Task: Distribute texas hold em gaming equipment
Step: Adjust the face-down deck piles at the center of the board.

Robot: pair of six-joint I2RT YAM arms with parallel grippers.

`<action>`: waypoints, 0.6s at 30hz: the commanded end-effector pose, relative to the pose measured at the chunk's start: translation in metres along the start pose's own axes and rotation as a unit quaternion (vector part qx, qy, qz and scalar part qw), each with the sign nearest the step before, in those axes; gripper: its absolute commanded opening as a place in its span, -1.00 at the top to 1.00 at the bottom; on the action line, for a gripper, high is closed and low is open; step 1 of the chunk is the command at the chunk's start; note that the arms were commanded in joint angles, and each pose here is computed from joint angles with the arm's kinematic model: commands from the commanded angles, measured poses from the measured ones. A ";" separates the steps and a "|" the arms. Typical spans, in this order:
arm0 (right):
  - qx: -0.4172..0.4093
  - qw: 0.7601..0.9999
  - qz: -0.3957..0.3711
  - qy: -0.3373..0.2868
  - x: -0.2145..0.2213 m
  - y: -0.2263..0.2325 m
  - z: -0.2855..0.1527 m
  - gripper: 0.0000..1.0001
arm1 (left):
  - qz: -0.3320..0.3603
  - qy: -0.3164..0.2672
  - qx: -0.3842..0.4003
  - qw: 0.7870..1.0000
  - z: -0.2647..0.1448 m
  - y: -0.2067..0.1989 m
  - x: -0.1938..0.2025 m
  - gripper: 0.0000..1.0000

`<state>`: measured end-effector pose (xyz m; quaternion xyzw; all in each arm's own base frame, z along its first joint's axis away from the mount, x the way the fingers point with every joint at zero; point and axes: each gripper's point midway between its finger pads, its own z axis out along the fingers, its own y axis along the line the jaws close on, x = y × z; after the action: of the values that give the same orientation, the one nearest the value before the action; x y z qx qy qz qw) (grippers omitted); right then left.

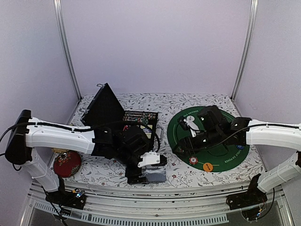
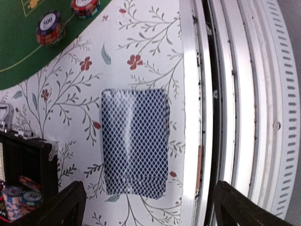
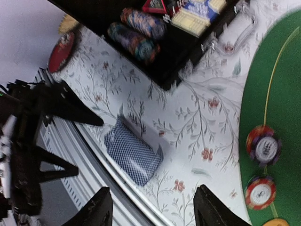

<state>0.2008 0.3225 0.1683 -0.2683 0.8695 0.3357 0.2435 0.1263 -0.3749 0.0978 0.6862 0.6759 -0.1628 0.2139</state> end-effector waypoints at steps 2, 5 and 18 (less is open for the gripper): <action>0.064 0.982 0.097 0.152 0.095 -0.013 0.024 0.12 | -0.055 0.023 -0.025 0.998 -0.018 0.012 0.021 -0.77; 0.095 0.969 0.102 0.202 0.124 -0.016 0.036 0.62 | -0.136 0.082 -0.029 0.987 -0.006 0.019 0.057 -0.22; 0.072 0.960 0.114 0.244 0.137 -0.015 0.097 0.95 | -0.268 0.094 -0.007 0.959 0.023 0.031 0.094 0.59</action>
<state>0.1229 0.3234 0.0145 -0.2252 0.9525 0.2050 -0.0090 0.1577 -0.2984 0.0334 0.5264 0.8371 -0.1111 0.0991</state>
